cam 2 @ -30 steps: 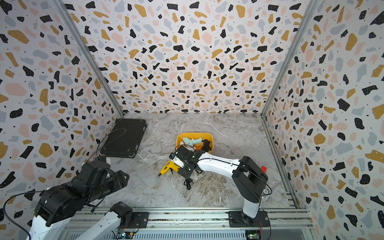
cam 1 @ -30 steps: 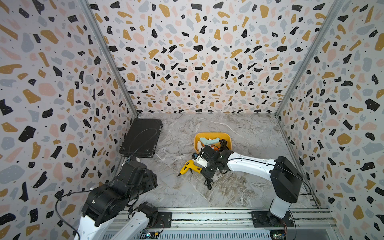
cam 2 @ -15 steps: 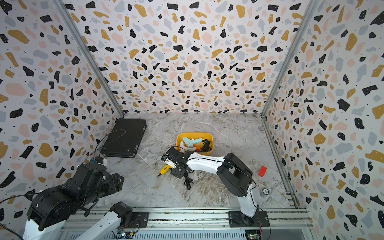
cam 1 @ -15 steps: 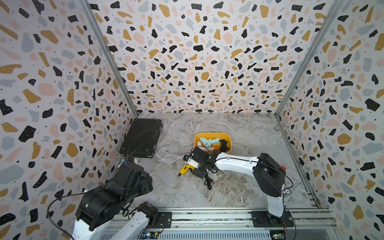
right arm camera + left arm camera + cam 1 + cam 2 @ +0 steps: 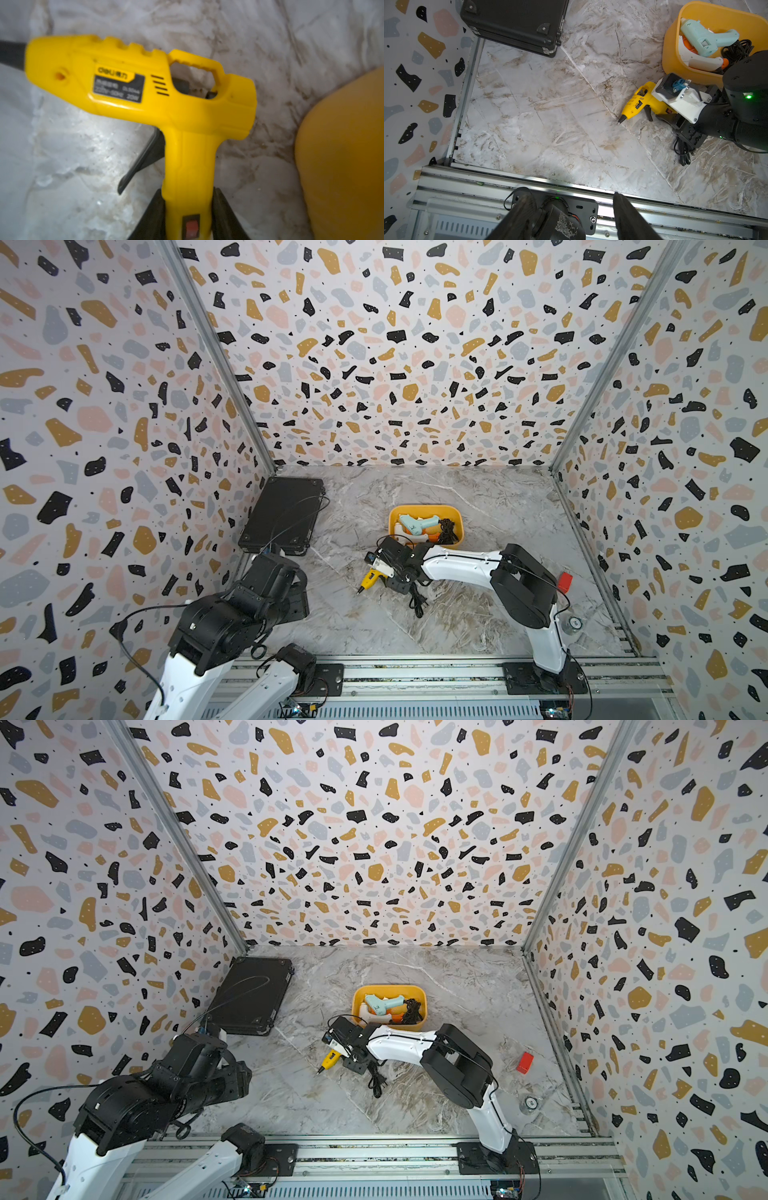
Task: Put the hot melt glue gun into the storage box
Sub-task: Pick up the hot melt adhesive gun from the center of the board.
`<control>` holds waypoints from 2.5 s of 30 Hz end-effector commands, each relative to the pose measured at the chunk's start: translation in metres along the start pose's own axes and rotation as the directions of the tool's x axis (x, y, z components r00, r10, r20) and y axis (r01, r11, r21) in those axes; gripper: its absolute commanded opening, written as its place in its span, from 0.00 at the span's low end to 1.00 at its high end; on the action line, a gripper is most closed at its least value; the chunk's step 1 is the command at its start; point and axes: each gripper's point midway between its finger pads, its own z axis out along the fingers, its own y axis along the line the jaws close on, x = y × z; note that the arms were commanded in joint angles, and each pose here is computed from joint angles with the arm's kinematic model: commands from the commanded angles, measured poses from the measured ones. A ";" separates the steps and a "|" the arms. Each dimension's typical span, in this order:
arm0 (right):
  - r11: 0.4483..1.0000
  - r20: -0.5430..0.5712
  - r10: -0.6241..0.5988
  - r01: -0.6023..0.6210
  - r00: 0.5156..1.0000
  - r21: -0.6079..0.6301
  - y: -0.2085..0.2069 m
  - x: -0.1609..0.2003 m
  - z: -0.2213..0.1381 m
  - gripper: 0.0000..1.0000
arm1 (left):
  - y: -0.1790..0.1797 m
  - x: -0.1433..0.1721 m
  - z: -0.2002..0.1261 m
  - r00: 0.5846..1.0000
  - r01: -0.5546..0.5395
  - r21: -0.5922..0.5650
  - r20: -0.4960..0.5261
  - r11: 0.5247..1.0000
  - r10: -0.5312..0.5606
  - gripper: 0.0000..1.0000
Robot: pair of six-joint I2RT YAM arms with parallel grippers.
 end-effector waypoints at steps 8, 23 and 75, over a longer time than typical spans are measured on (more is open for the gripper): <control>0.954 0.015 0.168 -0.159 0.986 -0.253 0.029 -0.016 -0.099 0.00 | 0.001 -0.026 -0.016 0.990 -0.069 -0.006 0.122 0.998 0.070 0.66; 0.117 -0.363 0.465 -0.463 0.808 -0.879 0.121 -0.055 -0.226 0.00 | -0.052 -0.040 -0.050 0.936 -0.213 0.338 0.339 0.917 0.092 0.69; 0.132 -0.351 0.471 -0.458 0.810 -0.879 0.146 -0.049 -0.277 0.48 | -0.093 -0.044 -0.024 0.942 -0.257 0.451 0.314 0.854 0.117 0.00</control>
